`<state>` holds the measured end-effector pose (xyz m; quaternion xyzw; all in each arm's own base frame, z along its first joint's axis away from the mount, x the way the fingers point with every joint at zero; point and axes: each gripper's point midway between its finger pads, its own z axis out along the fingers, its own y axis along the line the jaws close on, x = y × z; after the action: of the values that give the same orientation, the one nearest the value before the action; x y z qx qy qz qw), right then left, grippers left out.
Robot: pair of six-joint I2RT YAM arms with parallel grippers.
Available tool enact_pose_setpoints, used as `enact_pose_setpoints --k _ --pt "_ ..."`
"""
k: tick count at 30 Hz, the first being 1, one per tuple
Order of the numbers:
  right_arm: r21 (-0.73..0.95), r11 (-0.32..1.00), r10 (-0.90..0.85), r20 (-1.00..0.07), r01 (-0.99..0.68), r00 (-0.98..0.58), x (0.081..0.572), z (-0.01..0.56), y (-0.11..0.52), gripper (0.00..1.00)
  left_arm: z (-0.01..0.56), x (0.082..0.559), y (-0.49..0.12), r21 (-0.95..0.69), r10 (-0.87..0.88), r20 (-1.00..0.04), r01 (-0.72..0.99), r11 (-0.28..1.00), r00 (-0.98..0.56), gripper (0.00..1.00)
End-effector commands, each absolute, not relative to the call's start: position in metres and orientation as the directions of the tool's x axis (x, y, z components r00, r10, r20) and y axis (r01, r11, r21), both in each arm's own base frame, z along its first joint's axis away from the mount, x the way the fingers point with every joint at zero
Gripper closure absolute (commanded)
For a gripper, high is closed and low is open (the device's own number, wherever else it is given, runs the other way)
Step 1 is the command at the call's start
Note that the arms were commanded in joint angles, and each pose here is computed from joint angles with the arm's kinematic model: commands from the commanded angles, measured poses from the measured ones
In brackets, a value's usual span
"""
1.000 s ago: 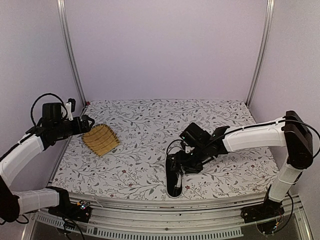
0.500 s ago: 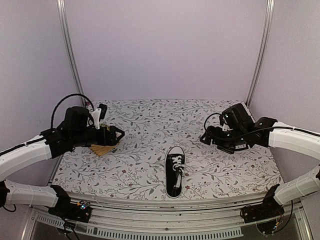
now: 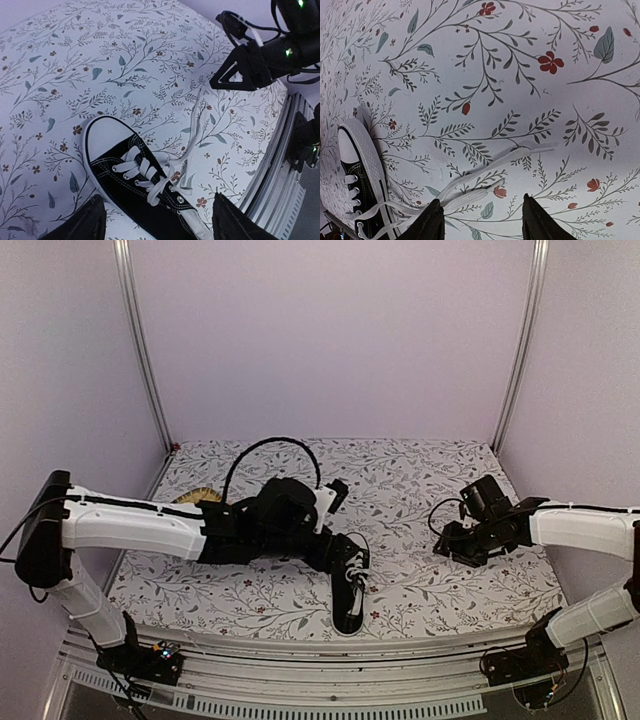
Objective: Tie the shoes
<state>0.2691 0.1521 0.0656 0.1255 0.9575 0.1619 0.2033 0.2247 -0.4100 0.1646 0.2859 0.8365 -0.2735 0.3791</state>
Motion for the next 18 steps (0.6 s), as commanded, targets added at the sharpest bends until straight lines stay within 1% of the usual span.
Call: enact_pose_setpoints --k 1,3,7,8,11,14,16,18 --pt "0.435 0.889 0.297 -0.301 0.147 -0.906 0.261 0.053 0.173 0.48 0.166 0.224 -0.455 -0.192 0.306 -0.824 0.744 0.64 -0.476 0.31" --pt "0.433 0.887 0.31 -0.3 0.161 -0.902 0.26 0.053 0.171 0.48 0.164 0.221 -0.478 -0.165 0.343 -0.828 0.779 0.605 -0.443 0.33" --pt "0.409 0.89 0.351 -0.331 0.202 -0.876 0.261 0.058 0.158 0.48 0.151 0.22 -0.519 -0.146 0.399 -0.819 0.823 0.55 -0.412 0.4" --pt "0.403 0.889 0.367 -0.338 0.219 -0.867 0.261 0.06 0.153 0.48 0.13 0.22 -0.526 -0.138 0.435 -0.796 0.827 0.545 -0.42 0.41" --pt "0.409 0.87 0.434 -0.37 0.275 -0.821 0.262 0.071 0.134 0.48 0.1 0.222 -0.542 -0.12 0.487 -0.762 0.832 0.541 -0.427 0.46" --pt "0.425 0.843 0.506 -0.425 0.328 -0.75 0.267 0.092 0.111 0.43 0.083 0.228 -0.555 -0.105 0.518 -0.739 0.833 0.544 -0.431 0.5" --pt "0.442 0.837 0.523 -0.468 0.323 -0.713 0.269 0.109 0.103 0.4 0.07 0.228 -0.561 -0.098 0.542 -0.72 0.837 0.538 -0.432 0.51" --pt "0.463 0.832 0.53 -0.5 0.306 -0.685 0.269 0.125 0.1 0.34 0.055 0.23 -0.566 -0.091 0.563 -0.703 0.841 0.533 -0.433 0.51"
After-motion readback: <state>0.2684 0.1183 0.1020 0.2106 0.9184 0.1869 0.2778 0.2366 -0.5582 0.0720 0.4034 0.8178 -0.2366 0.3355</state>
